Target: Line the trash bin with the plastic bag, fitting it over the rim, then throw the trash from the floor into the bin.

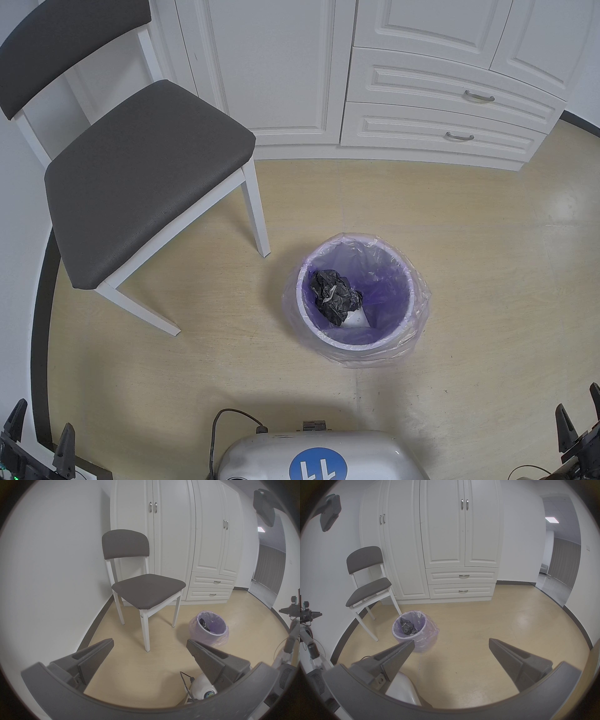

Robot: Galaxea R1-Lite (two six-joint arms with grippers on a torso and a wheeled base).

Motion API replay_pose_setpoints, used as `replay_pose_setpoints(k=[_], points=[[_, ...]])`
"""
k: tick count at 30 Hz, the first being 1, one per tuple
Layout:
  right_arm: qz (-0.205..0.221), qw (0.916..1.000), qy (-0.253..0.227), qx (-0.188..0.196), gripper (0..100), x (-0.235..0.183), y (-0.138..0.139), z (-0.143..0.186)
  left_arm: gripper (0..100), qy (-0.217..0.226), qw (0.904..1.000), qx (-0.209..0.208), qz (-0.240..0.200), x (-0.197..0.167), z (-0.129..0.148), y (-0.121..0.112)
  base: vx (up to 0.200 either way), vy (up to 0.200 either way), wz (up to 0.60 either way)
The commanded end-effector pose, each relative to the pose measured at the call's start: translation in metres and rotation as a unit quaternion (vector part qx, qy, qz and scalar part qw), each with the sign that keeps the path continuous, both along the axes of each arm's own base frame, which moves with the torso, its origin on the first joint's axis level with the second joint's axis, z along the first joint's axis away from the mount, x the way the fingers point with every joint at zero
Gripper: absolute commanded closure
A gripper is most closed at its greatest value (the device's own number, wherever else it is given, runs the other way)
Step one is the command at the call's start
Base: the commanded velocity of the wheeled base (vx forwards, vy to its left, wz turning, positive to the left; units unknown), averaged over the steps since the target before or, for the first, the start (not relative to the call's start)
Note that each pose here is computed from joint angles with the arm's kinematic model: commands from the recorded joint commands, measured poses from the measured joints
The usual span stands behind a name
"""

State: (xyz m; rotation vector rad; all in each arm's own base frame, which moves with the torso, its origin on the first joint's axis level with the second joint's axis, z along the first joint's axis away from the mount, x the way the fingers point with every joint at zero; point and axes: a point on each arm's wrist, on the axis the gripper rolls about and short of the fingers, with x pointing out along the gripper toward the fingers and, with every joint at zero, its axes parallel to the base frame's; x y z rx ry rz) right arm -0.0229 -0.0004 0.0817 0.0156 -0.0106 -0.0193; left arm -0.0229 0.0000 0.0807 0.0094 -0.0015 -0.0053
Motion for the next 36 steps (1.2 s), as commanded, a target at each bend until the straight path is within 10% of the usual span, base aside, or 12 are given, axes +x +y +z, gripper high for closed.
replay_pose_setpoints(k=[1,36], points=[[0.000,1.0000,0.001,0.000,0,0.0001,0.0000,-0.0052,0,0.003,1.0000,0.000,0.000,0.0004,-0.0052,0.0000,0.000,0.000,0.00],[-0.001,1.0000,0.001,0.000,0,0.0001,0.0000,-0.0052,0,0.003,1.0000,0.000,0.000,0.0004,-0.0052,0.0000,0.000,0.000,0.00]])
